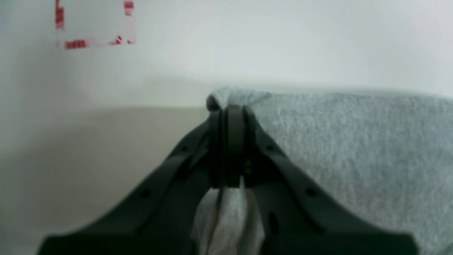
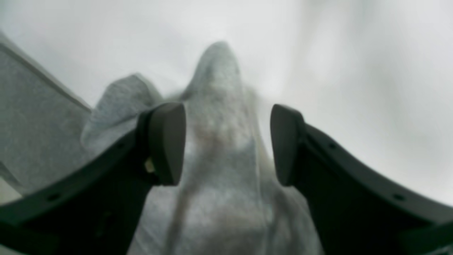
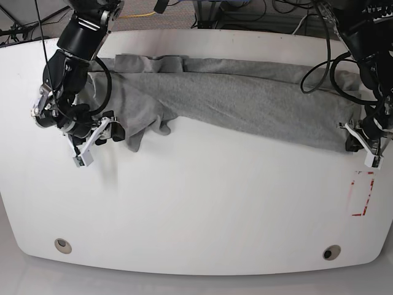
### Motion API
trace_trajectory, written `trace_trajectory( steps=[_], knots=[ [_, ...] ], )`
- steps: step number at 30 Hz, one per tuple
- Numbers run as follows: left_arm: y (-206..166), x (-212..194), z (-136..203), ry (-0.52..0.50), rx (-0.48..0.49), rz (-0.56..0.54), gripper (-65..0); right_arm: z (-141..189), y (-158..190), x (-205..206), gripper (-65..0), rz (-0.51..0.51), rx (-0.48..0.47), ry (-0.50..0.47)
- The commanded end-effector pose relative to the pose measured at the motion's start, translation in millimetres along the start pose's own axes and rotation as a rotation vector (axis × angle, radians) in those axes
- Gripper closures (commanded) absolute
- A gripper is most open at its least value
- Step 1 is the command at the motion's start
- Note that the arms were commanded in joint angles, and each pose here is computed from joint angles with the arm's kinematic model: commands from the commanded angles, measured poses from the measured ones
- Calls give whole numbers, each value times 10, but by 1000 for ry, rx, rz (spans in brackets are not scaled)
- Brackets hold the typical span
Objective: Fold the T-shirt properly
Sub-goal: 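Release and reposition both grippers at the folded shirt's edge, then pull the folded edge with both grippers toward the robot, spreading the shirt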
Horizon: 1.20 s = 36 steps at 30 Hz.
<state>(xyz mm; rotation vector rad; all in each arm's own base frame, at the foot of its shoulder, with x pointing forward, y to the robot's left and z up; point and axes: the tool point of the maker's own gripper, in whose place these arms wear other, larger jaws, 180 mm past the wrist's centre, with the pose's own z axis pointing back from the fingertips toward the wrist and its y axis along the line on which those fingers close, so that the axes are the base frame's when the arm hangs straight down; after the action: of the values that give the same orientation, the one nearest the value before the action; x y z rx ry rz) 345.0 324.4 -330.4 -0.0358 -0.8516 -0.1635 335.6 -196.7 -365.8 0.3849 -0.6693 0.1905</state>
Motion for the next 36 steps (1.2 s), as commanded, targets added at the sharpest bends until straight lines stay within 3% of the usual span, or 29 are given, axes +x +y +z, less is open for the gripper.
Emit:
trace_trajectory(
  steps=[1, 6, 14, 17, 21, 23, 36],
  knots=[
    [86, 242, 109, -67, 27, -36, 0, -15, 11, 168, -376, 17, 18, -42],
    [83, 256, 120, -71, 29, -41, 0, -156, 44, 98, -474, -23, 54, -46],
    [84, 263, 121, -73, 29, -41, 0, -320, 201, 6, -466, -3, 103, -16],
    [84, 263, 121, -73, 29, -41, 0, -339, 219, 25, -358, -8, 108, -31],
    [85, 271, 121, -74, 29, -41, 0, -377, 197, 19, -87, -26, 114, -37],
    [86, 278, 121, -76, 29, -41, 0, -394, 187, -5, -8, -35, 116, -29],
    [90, 852, 306, -211, 69, -112, 0, 19, -70, 636, 0, 117, 11, -122]
  ],
)
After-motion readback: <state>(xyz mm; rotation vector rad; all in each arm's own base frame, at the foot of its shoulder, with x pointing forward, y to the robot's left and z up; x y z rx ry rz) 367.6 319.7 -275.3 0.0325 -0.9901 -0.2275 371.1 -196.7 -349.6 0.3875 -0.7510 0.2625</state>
